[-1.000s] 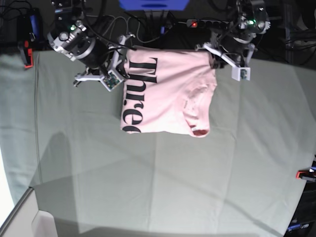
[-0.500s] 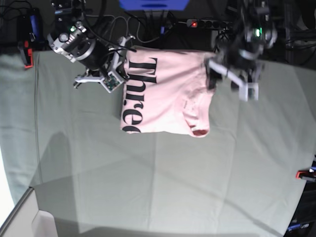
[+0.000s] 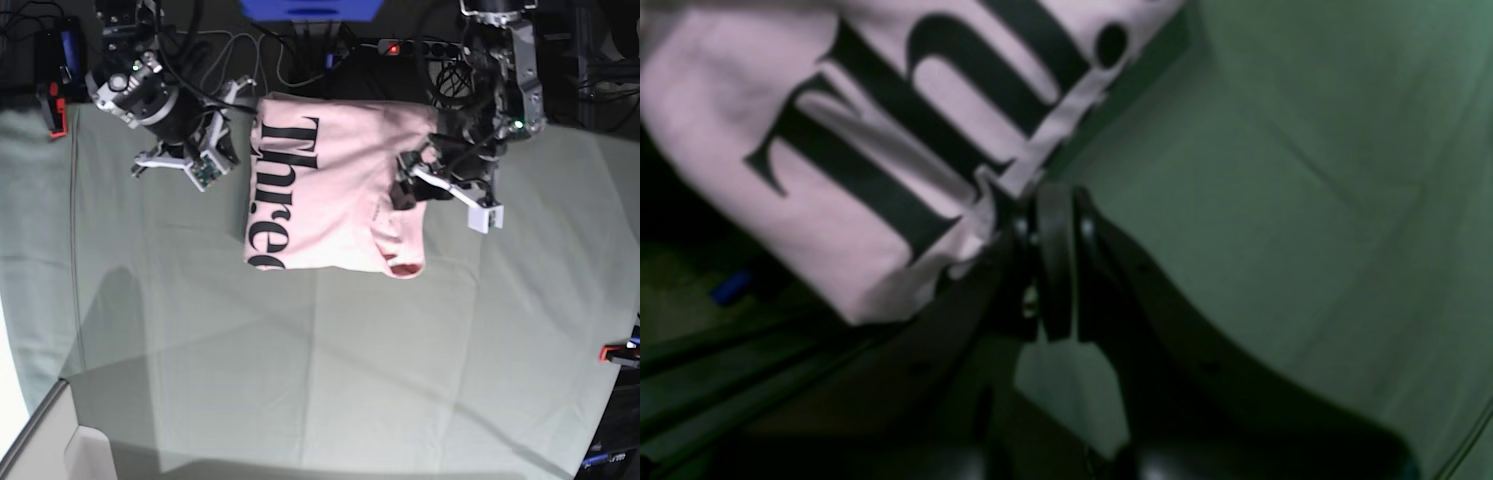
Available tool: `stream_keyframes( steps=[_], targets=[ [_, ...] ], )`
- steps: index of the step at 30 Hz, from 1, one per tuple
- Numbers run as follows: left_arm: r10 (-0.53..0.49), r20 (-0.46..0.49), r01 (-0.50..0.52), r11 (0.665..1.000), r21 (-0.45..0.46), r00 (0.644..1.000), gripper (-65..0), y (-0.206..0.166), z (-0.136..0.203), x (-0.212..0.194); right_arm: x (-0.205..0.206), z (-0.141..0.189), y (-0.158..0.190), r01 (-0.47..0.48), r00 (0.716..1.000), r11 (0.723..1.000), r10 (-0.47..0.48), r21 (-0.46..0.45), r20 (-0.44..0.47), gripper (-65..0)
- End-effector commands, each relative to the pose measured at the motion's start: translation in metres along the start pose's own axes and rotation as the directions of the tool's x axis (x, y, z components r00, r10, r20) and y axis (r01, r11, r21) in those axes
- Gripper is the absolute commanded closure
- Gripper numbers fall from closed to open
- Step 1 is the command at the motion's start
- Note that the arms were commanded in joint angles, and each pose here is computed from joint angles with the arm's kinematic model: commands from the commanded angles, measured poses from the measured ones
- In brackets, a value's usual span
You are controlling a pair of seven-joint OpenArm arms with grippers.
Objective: Layout the t-shirt on the table in an organized manner, then fold the t-shirt properly
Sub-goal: 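Release the right gripper and press the bundle's side with the left gripper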
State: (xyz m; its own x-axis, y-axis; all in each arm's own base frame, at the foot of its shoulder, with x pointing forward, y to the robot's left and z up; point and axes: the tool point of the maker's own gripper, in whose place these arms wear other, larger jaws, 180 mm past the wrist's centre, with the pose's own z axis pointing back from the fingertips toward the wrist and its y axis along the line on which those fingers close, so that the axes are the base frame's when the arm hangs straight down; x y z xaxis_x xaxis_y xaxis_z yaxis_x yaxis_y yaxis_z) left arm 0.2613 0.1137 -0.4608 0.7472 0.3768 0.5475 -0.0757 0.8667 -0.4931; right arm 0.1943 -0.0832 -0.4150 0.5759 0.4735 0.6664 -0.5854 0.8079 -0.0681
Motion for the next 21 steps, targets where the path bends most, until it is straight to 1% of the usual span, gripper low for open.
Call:
stream_keyframes(
  steps=[1,6,9,11,12,13,15,16,17,18,19,21],
  targets=[
    [-0.003,-0.010,0.003,1.000,0.005,1.000,-43.8,0.000,0.000,-0.001,0.011,0.002,-0.001,0.002,0.999,1.000,-0.002,0.000,0.045,0.0],
    [0.013,-0.042,-0.012,1.000,0.016,0.999,-43.7,0.006,-0.002,-0.014,0.012,0.001,-0.001,0.004,0.999,1.000,-0.004,0.000,0.048,0.0],
    [0.028,-0.072,-0.026,0.999,0.026,0.997,-43.3,0.011,-0.005,-0.025,0.021,0.000,-0.007,-0.002,0.998,1.000,0.003,-0.012,0.066,0.0],
    [0.037,-0.089,-0.034,0.999,0.031,0.995,-40.3,0.013,-0.007,-0.031,0.019,0.002,-0.015,0.007,0.998,0.999,-0.005,-0.035,0.063,0.0],
    [0.042,-0.096,-0.039,0.999,0.034,0.994,-36.0,0.015,-0.008,-0.034,0.020,0.003,-0.021,0.013,0.998,0.999,-0.009,-0.051,0.067,0.0],
    [0.046,-0.103,-0.042,0.998,0.035,0.994,-30.0,0.016,-0.008,-0.037,0.023,0.004,-0.028,0.021,0.997,0.997,-0.015,-0.070,0.076,0.0],
    [0.051,-0.104,-0.048,0.998,0.038,0.993,-13.4,0.017,-0.009,-0.039,0.023,0.008,-0.048,0.057,0.995,0.990,-0.046,-0.126,0.084,0.0],
    [0.051,-0.107,-0.047,0.998,0.036,0.993,-2.9,0.016,-0.010,-0.038,0.021,0.011,-0.058,0.080,0.994,0.985,-0.067,-0.155,0.089,0.0],
    [0.045,-0.103,-0.042,0.999,0.034,0.994,0.0,0.015,-0.011,-0.033,0.023,0.013,-0.068,0.103,0.991,0.977,-0.086,-0.184,0.100,0.0],
    [0.046,-0.103,-0.043,0.999,0.034,0.994,0.0,0.016,-0.013,-0.032,0.023,0.016,-0.079,0.121,0.989,0.969,-0.100,-0.213,0.108,0.0],
    [0.041,-0.104,-0.037,0.999,0.039,0.994,-2.2,0.019,-0.013,-0.030,0.021,0.020,-0.090,0.144,0.986,0.959,-0.119,-0.245,0.116,0.0],
    [0.030,-0.109,-0.027,0.999,0.031,0.994,0.0,0.017,-0.015,-0.030,0.018,0.027,-0.105,0.179,0.981,0.941,-0.148,-0.289,0.127,0.0]
  ],
)
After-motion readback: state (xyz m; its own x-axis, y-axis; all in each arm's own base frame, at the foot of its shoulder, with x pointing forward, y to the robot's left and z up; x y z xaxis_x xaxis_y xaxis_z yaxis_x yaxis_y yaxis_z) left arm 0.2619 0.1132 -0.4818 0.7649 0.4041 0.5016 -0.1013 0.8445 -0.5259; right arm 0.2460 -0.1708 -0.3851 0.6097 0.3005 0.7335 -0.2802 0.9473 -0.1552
